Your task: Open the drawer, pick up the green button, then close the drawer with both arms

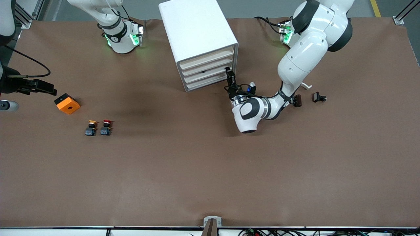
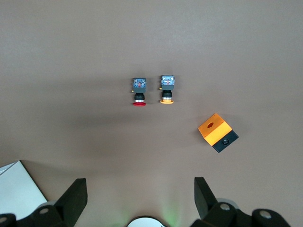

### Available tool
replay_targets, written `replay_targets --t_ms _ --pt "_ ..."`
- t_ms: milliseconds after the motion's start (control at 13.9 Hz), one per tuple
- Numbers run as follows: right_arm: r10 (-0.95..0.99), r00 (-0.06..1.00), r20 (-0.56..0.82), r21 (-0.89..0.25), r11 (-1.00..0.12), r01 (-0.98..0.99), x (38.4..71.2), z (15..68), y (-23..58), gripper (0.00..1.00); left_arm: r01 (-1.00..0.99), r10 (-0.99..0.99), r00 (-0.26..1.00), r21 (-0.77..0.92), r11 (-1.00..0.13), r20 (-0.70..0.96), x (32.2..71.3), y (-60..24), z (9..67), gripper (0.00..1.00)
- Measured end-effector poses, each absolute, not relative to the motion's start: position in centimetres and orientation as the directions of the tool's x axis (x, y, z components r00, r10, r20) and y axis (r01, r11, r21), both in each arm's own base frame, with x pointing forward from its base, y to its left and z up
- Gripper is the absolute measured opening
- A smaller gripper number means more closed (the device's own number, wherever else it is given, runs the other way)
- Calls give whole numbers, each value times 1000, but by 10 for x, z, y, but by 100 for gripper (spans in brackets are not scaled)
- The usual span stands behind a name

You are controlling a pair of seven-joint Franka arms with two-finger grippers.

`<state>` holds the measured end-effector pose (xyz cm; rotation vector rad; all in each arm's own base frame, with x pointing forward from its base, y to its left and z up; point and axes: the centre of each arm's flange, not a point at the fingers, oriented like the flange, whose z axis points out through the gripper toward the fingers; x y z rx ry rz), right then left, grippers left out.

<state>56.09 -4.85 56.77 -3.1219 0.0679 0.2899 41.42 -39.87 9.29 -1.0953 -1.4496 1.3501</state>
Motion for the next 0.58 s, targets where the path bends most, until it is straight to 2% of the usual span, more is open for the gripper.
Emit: replay_targets --t_ms 577 --pt "-195 963 -187 33 -981 -193 562 569 -22 100 109 942 -335 -993 38 -1 468 -368 105 15"
